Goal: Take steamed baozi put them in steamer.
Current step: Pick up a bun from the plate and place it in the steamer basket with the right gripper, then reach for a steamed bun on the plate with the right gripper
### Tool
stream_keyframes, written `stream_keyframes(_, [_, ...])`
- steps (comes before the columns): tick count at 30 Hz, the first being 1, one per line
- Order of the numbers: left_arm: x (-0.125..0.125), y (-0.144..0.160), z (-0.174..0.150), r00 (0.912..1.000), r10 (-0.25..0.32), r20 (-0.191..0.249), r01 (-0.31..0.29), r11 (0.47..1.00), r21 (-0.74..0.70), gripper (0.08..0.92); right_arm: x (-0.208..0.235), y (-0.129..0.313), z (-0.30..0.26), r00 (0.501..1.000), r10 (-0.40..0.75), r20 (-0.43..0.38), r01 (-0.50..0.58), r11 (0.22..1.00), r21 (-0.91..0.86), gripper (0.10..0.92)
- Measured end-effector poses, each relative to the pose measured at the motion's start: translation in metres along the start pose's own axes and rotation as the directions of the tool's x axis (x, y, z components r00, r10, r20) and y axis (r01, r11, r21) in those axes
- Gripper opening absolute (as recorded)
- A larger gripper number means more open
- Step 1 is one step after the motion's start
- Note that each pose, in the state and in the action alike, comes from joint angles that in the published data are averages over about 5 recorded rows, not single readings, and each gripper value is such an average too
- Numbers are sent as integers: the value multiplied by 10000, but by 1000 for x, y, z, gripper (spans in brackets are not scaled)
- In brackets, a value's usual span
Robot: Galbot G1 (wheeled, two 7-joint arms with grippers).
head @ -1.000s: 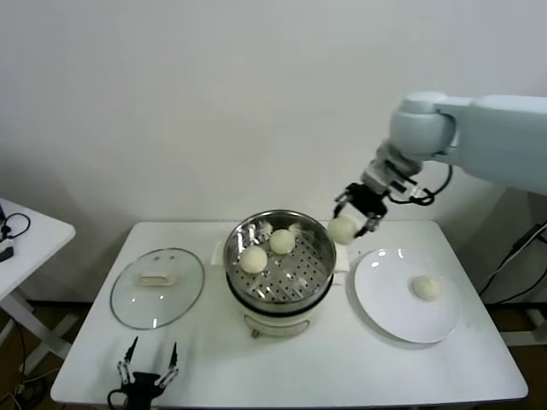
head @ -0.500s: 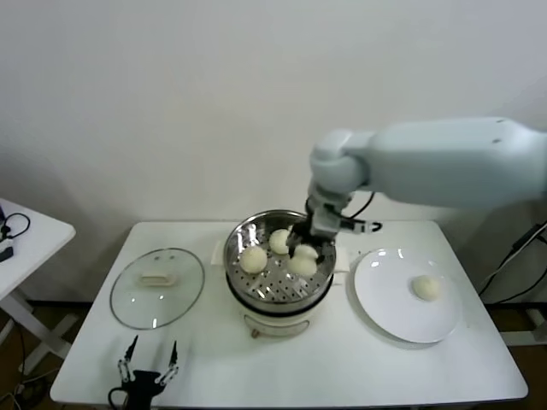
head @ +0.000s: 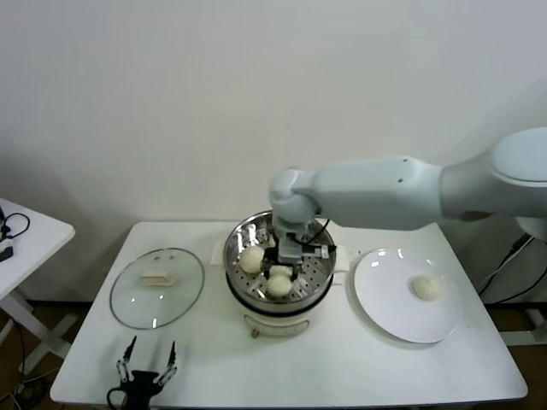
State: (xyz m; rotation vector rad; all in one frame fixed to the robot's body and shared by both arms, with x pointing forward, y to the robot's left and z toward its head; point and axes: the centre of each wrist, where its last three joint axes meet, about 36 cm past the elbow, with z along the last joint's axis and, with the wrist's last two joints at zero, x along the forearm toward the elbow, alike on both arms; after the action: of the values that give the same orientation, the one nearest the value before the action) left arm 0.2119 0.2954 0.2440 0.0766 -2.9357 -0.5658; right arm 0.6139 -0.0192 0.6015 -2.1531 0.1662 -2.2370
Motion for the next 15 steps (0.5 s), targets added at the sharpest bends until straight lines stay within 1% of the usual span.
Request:
stream_keyframes(3, [0, 1, 1, 10000, -16, -4, 16, 10000, 5, 823, -6, -6, 2, 10000, 11, 56, -11, 10000, 54, 621])
stream_keyframes(10, [0, 0, 1, 10000, -13, -9, 13, 10000, 25, 823, -4, -9, 5, 9997, -110, 200, 109, 9999, 48, 792])
stream_keyframes(13, [1, 0, 1, 10000, -1, -5, 1, 10000, 23, 823, 7, -4, 10, 9995, -252, 202, 254, 9996, -107, 818])
stream_keyframes(15, [1, 0, 0, 10000, 5, -1, -5, 10000, 15, 823, 19, 4, 16, 9991, -393, 171, 399, 9985, -381, 821])
